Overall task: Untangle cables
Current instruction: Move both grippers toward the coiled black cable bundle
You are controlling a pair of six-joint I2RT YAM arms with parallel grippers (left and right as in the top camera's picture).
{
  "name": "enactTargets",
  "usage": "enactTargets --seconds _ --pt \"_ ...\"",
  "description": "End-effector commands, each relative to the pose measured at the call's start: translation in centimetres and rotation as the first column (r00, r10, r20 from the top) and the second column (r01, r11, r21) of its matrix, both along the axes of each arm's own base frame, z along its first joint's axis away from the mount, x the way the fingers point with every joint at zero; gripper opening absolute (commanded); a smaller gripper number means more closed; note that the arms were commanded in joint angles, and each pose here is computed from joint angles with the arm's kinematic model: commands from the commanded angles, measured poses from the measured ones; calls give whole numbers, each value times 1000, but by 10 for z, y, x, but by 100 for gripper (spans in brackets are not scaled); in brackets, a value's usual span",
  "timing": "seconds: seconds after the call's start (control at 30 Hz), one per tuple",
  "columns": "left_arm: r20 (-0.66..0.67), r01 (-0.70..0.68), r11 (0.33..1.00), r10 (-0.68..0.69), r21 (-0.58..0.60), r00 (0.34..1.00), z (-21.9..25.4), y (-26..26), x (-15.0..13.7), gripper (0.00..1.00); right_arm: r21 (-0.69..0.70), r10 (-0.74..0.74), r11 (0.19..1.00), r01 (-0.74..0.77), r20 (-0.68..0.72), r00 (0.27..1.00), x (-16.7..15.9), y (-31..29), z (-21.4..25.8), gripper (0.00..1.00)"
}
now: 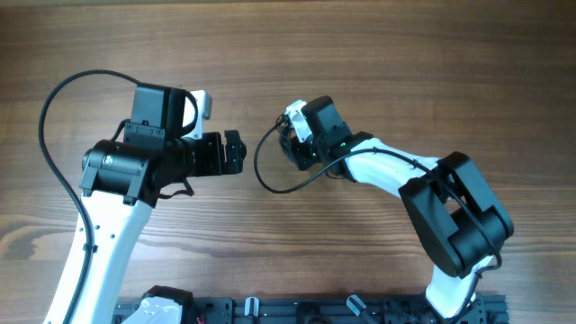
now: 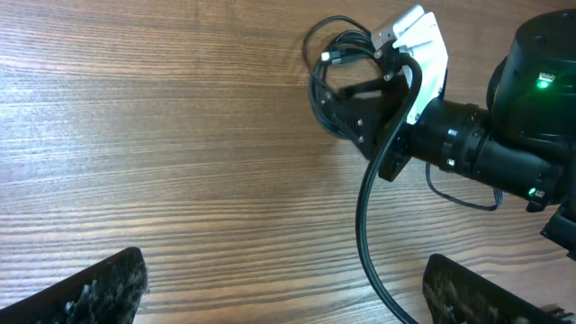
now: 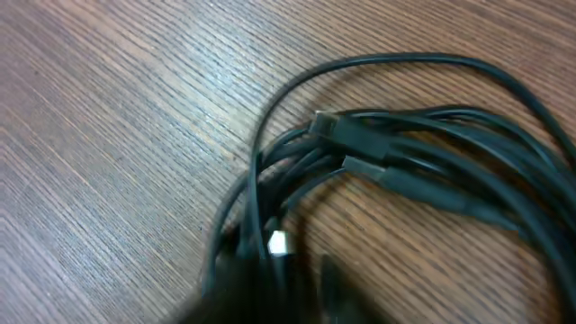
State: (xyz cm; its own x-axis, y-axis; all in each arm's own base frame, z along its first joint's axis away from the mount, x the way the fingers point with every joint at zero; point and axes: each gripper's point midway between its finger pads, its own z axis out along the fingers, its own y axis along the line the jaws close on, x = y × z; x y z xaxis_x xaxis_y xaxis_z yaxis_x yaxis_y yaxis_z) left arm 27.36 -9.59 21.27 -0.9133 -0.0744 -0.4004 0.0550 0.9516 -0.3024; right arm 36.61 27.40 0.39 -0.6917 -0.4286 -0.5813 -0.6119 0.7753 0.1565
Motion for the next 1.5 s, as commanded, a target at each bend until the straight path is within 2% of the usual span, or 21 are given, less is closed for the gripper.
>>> enactTargets --seconds 0.0,0.27,0.47,0.53,0.6,0.67,0.7,0.83,0.9,1.03,1.1,1.2,1.47 --pt "17 18 1000 -18 -6 1000 6 -1 2 100 -16 -63 998 62 -42 997 -1 -7 -14 4" --pt "12 18 1000 -18 -5 1000 5 -1 1 100 54 -72 996 73 -36 997 -3 -1 22 4" --pt "8 18 1000 -18 -5 1000 4 -1 0 100 29 -124 992 122 51 991 1 -17 66 6" --pt "8 18 1000 -18 -4 1000 4 -1 0 100 55 -125 991 120 81 989 1 -17 86 15" --pt "8 18 1000 -18 -4 1000 4 -1 0 100 77 -126 990 118 108 986 0 -17 103 37" --pt "8 18 1000 -18 -5 1000 4 -1 0 100 82 -126 990 117 113 986 -1 -18 108 43" --pt "7 18 1000 -18 -4 1000 4 -1 0 100 80 -123 990 115 105 987 -3 -18 107 50" --pt "5 18 1000 -18 -4 1000 4 -1 0 100 76 -138 988 133 68 988 -8 -20 102 48" --pt "5 18 1000 -18 -4 1000 4 -1 0 100 97 -107 990 102 44 993 -13 -14 101 41" --pt "5 18 1000 -18 -4 1000 4 -1 -1 100 51 -67 997 64 44 997 -13 -14 85 26" --pt "1 18 1000 -18 -3 1000 4 -1 -1 100 6 -64 998 64 -22 998 -16 -14 51 27" --pt "-7 18 1000 -18 -1 1000 3 0 -3 100 -4 -54 999 53 -62 997 -17 -11 26 29" --pt "-7 18 1000 -18 -2 1000 3 0 -3 100 39 -56 998 58 -56 997 -8 0 15 34"
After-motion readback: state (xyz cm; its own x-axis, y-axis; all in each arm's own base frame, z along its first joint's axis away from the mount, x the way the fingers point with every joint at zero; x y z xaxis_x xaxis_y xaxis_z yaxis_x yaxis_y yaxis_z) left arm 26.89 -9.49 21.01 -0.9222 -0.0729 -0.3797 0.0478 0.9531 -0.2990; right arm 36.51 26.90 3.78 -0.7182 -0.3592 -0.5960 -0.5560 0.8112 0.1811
